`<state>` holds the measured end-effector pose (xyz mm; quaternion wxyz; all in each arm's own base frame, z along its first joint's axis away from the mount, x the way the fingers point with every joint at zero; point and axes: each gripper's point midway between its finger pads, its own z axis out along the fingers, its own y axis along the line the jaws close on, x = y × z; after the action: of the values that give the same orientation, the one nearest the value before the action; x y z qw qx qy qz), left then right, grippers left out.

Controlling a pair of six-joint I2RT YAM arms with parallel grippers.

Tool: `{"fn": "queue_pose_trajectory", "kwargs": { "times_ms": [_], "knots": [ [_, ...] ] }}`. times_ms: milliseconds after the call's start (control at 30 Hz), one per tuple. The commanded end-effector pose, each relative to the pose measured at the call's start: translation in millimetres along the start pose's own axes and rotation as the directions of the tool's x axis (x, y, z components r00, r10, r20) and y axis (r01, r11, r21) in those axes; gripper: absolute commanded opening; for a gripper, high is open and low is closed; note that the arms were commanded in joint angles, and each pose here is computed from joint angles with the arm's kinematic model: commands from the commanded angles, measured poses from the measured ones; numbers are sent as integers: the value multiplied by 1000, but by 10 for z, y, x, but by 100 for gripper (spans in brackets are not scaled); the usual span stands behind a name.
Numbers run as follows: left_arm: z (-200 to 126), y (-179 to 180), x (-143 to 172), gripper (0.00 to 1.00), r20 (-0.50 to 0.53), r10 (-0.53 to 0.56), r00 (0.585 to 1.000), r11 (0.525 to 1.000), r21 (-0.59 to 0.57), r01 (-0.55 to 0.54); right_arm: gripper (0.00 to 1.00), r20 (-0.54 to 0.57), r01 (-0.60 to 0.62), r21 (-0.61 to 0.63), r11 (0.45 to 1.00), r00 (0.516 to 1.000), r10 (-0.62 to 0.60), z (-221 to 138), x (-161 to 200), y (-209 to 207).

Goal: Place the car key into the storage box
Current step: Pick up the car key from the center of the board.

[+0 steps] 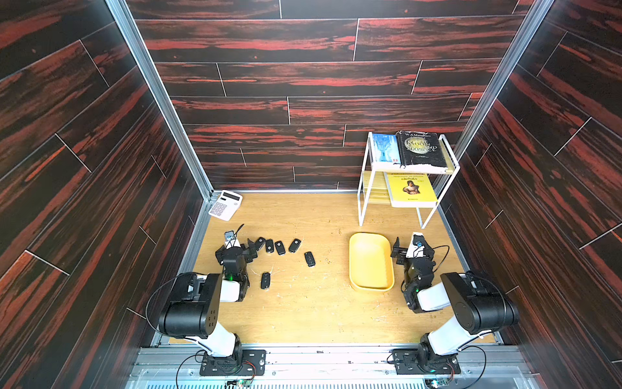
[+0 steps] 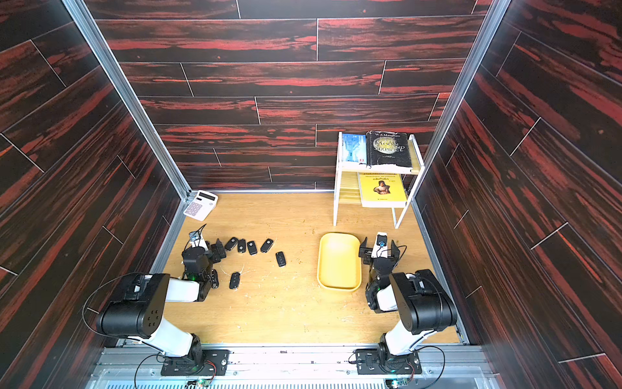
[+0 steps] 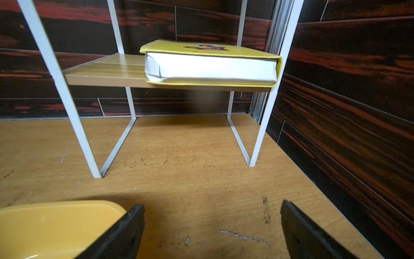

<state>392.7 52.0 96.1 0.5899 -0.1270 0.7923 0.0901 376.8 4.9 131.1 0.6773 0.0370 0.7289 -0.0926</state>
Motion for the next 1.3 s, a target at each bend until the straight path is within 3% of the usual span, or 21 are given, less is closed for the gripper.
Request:
{"fn": "queue_pose_trajectory", "kwargs": {
  "times_ms": [0,800,1000,1267],
  "knots": [
    [28,0,-75,100,14,-2,1000,1000,0,2,98,19,-12,7,1000,1000,12,20,-55,9],
    [18,31,-85,100,21,-4,1000,1000,-17,4,98,27,-10,5,1000,1000,10,7,-71,7],
    [-54,65,-267,100,25,-7,1000,999,-37,8,99,-17,-6,40,999,1000,6,99,-102,-20],
    [-179,174,-651,100,-72,4,997,994,-111,-12,98,-37,-5,97,995,999,9,107,-191,-88]
  ]
}}
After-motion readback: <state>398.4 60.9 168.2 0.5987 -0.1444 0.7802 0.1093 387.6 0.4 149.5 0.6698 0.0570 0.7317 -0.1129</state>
